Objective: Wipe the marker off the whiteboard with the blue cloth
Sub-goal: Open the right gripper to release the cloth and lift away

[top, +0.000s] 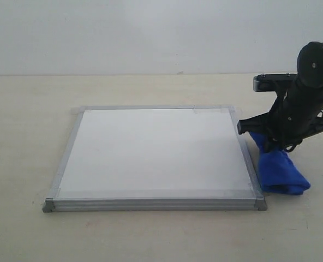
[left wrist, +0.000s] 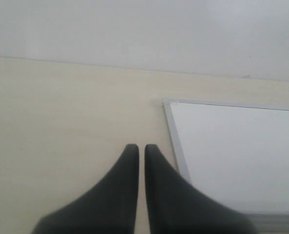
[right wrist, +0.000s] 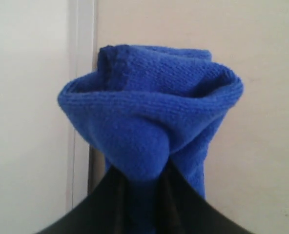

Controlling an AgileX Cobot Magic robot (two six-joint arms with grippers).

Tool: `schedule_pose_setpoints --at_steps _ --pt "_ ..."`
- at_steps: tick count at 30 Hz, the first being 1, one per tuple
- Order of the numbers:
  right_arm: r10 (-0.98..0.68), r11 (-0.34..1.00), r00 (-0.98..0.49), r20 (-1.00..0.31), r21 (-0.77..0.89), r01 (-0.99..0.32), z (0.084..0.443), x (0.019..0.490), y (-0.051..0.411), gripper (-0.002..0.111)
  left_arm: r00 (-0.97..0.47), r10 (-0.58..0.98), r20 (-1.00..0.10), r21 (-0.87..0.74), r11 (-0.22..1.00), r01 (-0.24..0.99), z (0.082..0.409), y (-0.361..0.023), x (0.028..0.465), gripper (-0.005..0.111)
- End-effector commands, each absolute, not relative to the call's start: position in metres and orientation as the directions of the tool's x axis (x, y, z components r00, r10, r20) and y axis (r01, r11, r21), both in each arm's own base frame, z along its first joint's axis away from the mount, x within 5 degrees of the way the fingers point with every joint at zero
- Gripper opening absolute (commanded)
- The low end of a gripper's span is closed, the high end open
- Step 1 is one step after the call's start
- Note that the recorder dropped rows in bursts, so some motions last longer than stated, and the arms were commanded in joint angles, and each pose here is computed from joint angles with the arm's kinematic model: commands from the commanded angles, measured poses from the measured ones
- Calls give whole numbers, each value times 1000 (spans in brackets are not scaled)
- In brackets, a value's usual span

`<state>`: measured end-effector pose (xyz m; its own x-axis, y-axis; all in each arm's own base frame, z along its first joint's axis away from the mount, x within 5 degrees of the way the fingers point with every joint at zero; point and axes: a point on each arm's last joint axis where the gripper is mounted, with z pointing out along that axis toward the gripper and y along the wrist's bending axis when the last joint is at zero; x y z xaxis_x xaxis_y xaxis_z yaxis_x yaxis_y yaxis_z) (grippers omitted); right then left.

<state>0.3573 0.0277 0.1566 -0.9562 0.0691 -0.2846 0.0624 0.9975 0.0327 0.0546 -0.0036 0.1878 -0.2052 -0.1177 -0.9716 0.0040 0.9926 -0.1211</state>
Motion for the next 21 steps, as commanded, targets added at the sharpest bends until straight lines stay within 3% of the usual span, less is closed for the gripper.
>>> schedule_pose_setpoints --at_steps 1,5,6,7,9,10,14,17,18,19,21 --pt "42 999 -959 -280 12 41 155 357 23 0 -202 -120 -972 -124 992 3 187 -4 55 4" --pt "-3 1000 -961 -278 -1 -2 155 356 23 14 -202 -120 -972 -124 992 3 187 -4 55 4" --pt "-3 1000 -961 -278 -1 -2 155 356 23 22 -202 -120 -972 -124 992 3 187 -4 55 4" --pt "-1 1000 -961 -278 -1 0 155 356 23 42 -202 -120 -972 -124 992 3 187 -4 55 4" --pt "7 1000 -957 -289 2 6 155 357 23 62 -202 -120 -972 -124 992 3 187 -4 55 4" --pt "8 1000 -957 -289 3 8 155 357 23 62 -202 -120 -972 -124 992 3 187 -4 55 4" --pt "31 1000 -944 -330 13 28 181 351 23 44 -202 -120 -972 -124 992 3 187 -4 55 4" --pt "41 999 -937 -348 15 39 229 327 21 21 -202 -120 -972 -124 992 3 187 -4 55 4" --pt "28 1000 -924 -381 13 25 247 318 20 7 -202 -120 -972 -124 992 3 187 -4 55 4" --pt "21 1000 -915 -403 12 18 257 313 20 0 -202 -120 -972 -124 992 3 187 -4 55 4" --pt "4 1000 -902 -432 5 1 283 294 18 0 -202 -120 -972 -124 992 3 187 -4 55 4"
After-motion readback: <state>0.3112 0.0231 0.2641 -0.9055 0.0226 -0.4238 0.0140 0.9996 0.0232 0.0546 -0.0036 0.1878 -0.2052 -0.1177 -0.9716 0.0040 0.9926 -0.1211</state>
